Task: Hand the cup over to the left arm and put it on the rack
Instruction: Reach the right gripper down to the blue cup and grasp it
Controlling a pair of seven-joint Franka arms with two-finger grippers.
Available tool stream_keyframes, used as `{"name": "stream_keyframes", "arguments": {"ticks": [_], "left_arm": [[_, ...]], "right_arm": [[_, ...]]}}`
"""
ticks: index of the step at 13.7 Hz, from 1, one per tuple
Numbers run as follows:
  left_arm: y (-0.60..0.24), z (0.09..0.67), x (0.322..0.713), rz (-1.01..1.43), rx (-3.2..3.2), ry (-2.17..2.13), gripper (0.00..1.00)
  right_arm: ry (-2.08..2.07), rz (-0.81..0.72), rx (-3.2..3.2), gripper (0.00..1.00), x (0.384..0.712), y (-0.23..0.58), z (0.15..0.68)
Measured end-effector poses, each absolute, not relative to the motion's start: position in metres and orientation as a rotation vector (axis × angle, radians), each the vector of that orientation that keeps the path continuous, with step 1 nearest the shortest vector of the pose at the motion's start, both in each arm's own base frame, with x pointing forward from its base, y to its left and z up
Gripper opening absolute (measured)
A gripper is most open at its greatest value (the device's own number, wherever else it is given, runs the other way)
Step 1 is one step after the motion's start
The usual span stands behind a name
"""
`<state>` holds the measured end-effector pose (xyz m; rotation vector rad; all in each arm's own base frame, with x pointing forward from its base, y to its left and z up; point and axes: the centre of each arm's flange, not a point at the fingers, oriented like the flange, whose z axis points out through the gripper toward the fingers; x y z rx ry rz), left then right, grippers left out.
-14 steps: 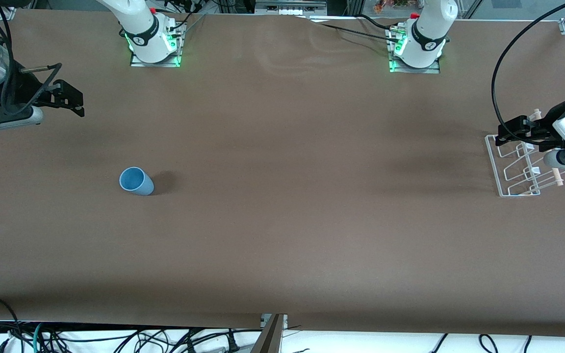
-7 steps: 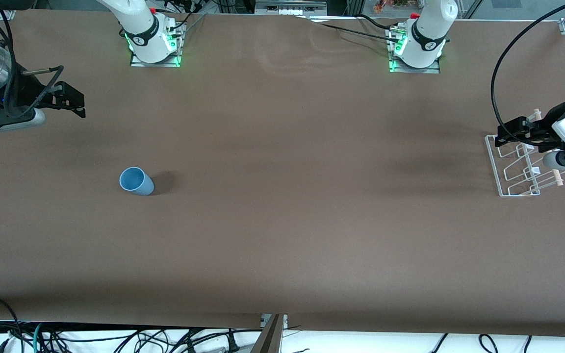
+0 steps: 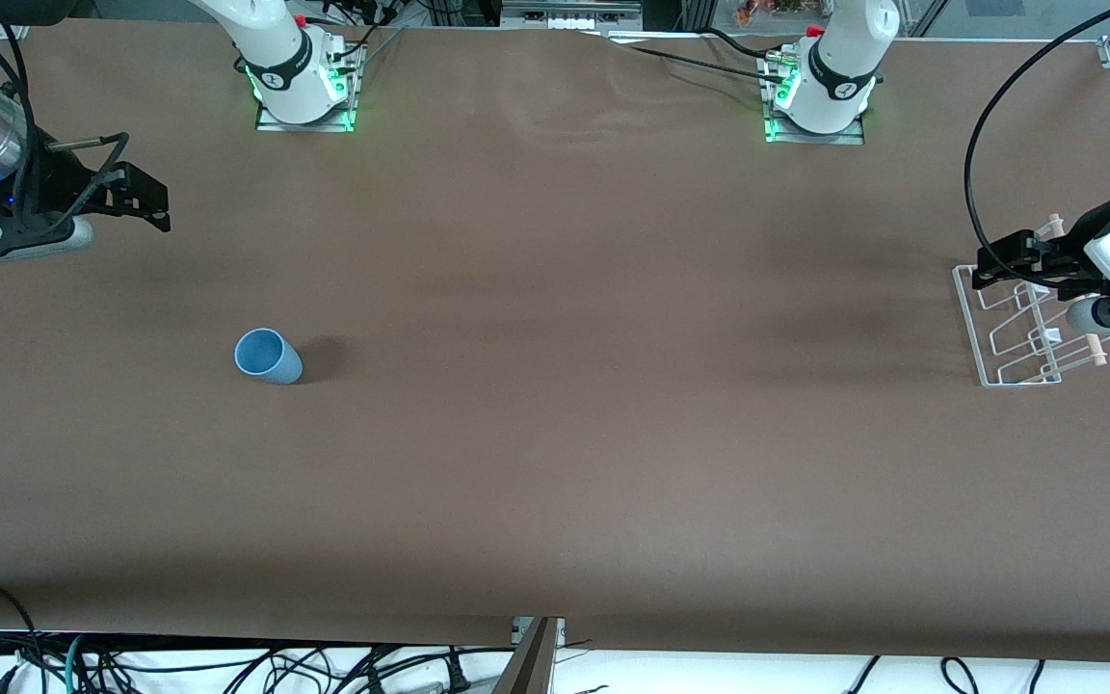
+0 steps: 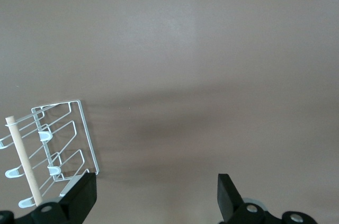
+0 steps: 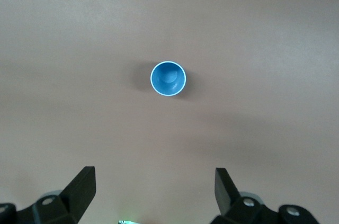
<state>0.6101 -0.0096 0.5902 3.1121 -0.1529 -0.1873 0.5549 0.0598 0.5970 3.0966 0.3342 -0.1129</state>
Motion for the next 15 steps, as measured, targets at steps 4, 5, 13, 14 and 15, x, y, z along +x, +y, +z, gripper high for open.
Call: {"name": "stream_keyframes", "arguments": {"ticks": [4, 5, 13, 14, 15], "left_arm": [[-0.010, 0.588, 0.611, -0.192, 3.112, -0.153, 1.00], [-0.010, 0.588, 0.611, -0.192, 3.112, -0.153, 1.00], [-0.009, 0.587, 0.611, -0.194, 3.111, -0.152, 1.00], [-0.009, 0.587, 0.611, -0.194, 3.112, -0.151, 1.00], [-0.008, 0.587, 0.611, -0.195, 3.112, -0.149, 1.00]], "right_arm": [[0.331, -0.157, 3.090, 1.00, 0.561, 0.060, 0.581], [0.323, -0.181, 3.087, 1.00, 0.567, 0.058, 0.567], [0.249, -0.123, 3.076, 0.99, 0.592, 0.026, 0.370], [0.237, -0.125, 3.073, 0.99, 0.594, 0.021, 0.350], [0.228, -0.131, 3.069, 0.99, 0.597, 0.017, 0.333]]}}
